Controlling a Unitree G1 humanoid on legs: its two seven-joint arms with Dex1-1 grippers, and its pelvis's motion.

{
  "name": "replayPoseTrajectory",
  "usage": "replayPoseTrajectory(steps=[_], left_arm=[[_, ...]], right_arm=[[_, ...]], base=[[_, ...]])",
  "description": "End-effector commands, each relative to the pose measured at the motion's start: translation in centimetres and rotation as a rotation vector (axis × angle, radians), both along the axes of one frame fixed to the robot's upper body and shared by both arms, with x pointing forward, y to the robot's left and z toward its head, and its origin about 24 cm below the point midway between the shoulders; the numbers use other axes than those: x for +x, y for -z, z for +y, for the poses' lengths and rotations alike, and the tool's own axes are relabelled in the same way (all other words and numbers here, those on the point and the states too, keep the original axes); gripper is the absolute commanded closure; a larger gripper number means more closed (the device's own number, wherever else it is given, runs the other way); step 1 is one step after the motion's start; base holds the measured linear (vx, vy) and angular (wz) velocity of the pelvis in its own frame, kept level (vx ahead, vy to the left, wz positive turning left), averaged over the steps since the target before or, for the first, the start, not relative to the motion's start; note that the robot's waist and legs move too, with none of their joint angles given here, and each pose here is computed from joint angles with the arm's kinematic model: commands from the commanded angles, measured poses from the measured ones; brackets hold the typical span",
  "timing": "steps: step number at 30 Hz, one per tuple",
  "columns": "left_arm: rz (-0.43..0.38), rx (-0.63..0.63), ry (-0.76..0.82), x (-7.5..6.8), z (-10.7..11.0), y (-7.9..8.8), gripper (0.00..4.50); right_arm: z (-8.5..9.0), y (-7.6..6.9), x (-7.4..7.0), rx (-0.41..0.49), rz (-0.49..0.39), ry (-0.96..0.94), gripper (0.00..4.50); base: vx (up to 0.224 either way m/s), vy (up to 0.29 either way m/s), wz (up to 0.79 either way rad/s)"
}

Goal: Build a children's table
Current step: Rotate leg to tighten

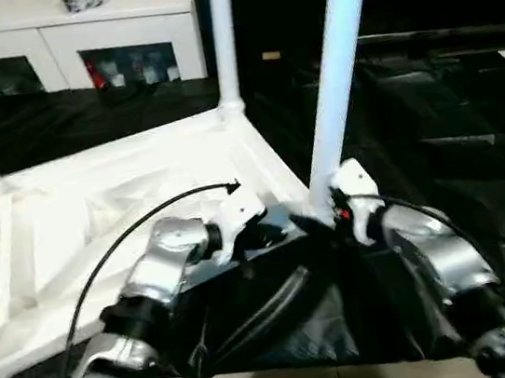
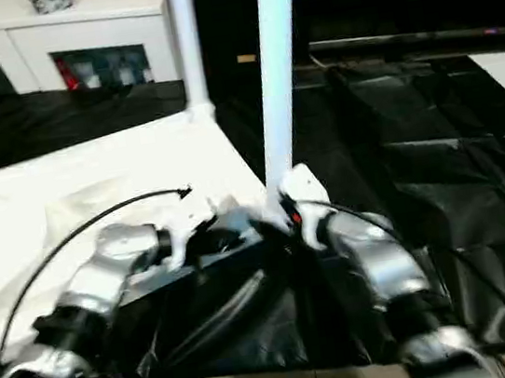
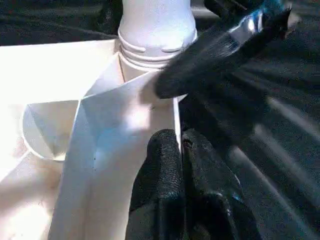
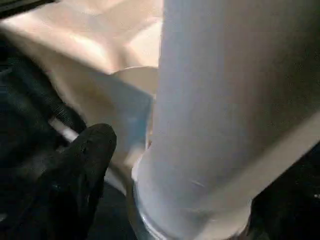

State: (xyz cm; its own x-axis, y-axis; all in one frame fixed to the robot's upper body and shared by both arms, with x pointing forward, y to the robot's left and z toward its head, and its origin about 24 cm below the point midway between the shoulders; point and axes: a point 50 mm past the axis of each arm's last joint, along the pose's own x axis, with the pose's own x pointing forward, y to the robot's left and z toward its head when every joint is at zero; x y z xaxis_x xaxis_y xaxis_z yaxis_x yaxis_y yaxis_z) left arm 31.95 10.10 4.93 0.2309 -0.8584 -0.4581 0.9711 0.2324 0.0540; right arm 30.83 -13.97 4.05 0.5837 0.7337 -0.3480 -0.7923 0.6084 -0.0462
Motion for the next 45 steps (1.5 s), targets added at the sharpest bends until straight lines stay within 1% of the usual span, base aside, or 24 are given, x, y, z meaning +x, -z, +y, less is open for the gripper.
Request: replayPoseTrajectory(steps=[1, 3, 5, 7, 9, 10, 11, 12, 14, 15, 17, 21, 23, 25, 27, 29, 30, 33, 35, 40, 42, 43, 44, 45], left_arm=[[-0.019, -0.029, 0.138, -0.6, -1.0, -1.0, 4.5], [-0.009, -0.02, 0.156, -0.8, -0.7, -0.9, 4.5], [0.021, 0.016, 0.206, -1.2, 0.6, -0.7, 4.5], [0.027, 0.023, 0.216, -1.3, 0.9, -0.7, 4.5], [0.038, 0.023, 0.232, -1.5, 1.3, -0.8, 4.5], [0.042, 0.021, 0.237, -1.5, 1.4, -0.8, 4.5], [0.044, 0.02, 0.243, -1.6, 1.6, -0.9, 4.5], [0.046, 0.016, 0.249, -1.6, 1.7, -1.0, 4.5], [0.051, 0.012, 0.254, -1.6, 1.7, -1.0, 4.5], [0.052, 0.01, 0.255, -1.6, 1.7, -1.1, 4.5], [0.058, 0.005, 0.263, -1.7, 1.7, -1.1, 4.5], [0.069, -0.01, 0.266, -2.0, 1.7, -1.0, 4.5], [0.062, -0.039, 0.228, -1.8, 1.1, -1.0, 4.5], [0.05, -0.043, 0.196, -1.6, 0.9, -0.9, 4.5], [0.019, -0.045, 0.122, -0.9, 0.4, -0.9, 4.5], [0.006, -0.042, 0.074, -0.5, 0.1, -0.8, 4.5], [-0.019, -0.032, -0.014, 0.1, -0.6, -0.7, 4.5], [-0.045, -0.02, -0.138, 0.9, -1.5, -0.4, 4.5], [-0.055, -0.036, -0.215, 1.4, -2.7, -0.5, 4.5], [-0.077, -0.053, -0.271, 1.7, -4.7, -0.6, 4.5], [-0.09, -0.055, -0.261, 1.7, -5.4, -0.7, 4.5], [-0.093, -0.058, -0.245, 1.5, -5.7, -0.7, 4.5], [-0.097, -0.059, -0.23, 1.4, -6.0, -0.7, 4.5], [-0.099, -0.061, -0.217, 1.3, -6.0, -0.7, 4.5]], right_arm=[[0.6, 0.3, -1.0, 0.008, 0.035, -0.116, 0.4], [0.4, 0.2, -1.3, 0.005, 0.041, -0.144, 0.4], [0.1, -0.1, -2.2, 0.002, 0.061, -0.24, 0.73], [0.1, -0.2, -2.3, 0.011, 0.067, -0.259, 0.73], [0.1, -0.4, -2.7, 0.021, 0.073, -0.289, 1.02], [0.1, -0.5, -2.8, 0.021, 0.075, -0.3, 1.02], [0.1, -0.5, -2.9, 0.02, 0.079, -0.316, 1.18], [0.1, -0.5, -3.0, 0.019, 0.083, -0.333, 1.18], [0.1, -0.5, -3.1, 0.017, 0.087, -0.343, 1.41], [0.1, -0.5, -3.2, 0.014, 0.087, -0.346, 1.41], [0.2, -0.4, -3.3, 0.008, 0.092, -0.36, 1.6], [0.3, -0.4, -3.5, 0.019, 0.102, -0.366, 1.78], [0.6, -0.1, -3.7, 0.06, 0.117, -0.345, 1.8], [0.7, 0.0, -3.6, 0.079, 0.119, -0.326, 1.81], [1.1, 0.2, -3.4, 0.097, 0.109, -0.277, 1.82], [1.4, 0.4, -3.2, 0.098, 0.102, -0.235, 1.82], [2.1, 1.1, -2.2, 0.073, 0.089, -0.097, 1.82], [2.8, 1.6, -1.2, 0.063, 0.075, 0.055, 1.83], [3.5, 1.9, -0.2, 0.072, 0.077, 0.201, 1.83], [4.8, 1.8, 1.0, 0.09, 0.084, 0.367, 1.83], [5.5, 1.6, 1.4, 0.089, 0.069, 0.396, 1.83], [5.9, 1.4, 1.5, 0.109, 0.062, 0.385, 1.83], [6.2, 1.2, 1.6, 0.123, 0.054, 0.375, 1.48], [6.2, 1.1, 1.6, 0.138, 0.048, 0.368, 1.48]], base=[[0.0, 0.0, 0.0], [0.0, 0.0, 0.0], [0.0, 0.0, 0.0], [0.0, 0.0, 0.0], [0.0, 0.0, 0.0], [0.0, 0.0, 0.0], [0.0, 0.0, 0.0], [0.0, 0.0, 0.0], [0.0, 0.0, 0.0], [0.0, 0.0, 0.0], [0.0, 0.0, 0.0], [0.0, 0.0, 0.0], [0.0, 0.0, 0.0], [0.0, 0.0, 0.0], [0.0, 0.0, 0.0], [0.0, 0.0, 0.0], [0.0, 0.0, 0.0], [0.0, 0.0, 0.0], [0.0, 0.0, 0.0], [0.0, 0.0, 0.0], [0.0, 0.0, 0.0], [0.0, 0.0, 0.0], [0.0, 0.0, 0.0], [0.0, 0.0, 0.0]])
